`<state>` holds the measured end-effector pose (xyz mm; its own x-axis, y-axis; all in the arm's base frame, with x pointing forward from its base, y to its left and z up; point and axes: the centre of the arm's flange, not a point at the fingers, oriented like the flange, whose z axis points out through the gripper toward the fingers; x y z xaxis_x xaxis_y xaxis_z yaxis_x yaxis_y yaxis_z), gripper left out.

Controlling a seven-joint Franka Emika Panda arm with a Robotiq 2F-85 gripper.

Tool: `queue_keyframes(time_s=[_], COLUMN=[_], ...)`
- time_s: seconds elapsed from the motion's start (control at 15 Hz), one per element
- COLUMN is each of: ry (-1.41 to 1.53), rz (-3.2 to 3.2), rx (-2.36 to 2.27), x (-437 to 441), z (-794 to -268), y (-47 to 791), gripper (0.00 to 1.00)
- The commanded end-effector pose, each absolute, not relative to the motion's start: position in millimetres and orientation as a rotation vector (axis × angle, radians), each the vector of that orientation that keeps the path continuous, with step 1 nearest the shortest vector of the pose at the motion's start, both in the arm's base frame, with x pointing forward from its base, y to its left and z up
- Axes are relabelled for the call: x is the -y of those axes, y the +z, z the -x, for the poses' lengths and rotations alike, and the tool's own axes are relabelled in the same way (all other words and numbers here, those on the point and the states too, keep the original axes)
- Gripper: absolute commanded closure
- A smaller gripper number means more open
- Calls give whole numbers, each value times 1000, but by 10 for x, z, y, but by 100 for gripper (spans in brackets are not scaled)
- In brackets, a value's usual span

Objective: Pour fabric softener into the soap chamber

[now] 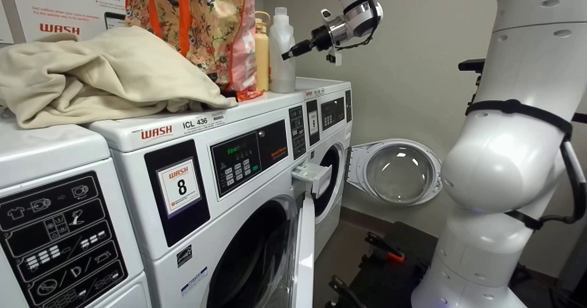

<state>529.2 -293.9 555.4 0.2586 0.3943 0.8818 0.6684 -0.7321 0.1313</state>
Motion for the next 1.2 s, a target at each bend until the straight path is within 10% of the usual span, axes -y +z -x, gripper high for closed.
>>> queue_keyframes(time_s=[0.0,1.13], ry=[-1468,-1469], rz=[2251,2300], rx=[957,796], x=[2925,2990], z=[-5344,-4939], y=[5517,5830], gripper=[87,94])
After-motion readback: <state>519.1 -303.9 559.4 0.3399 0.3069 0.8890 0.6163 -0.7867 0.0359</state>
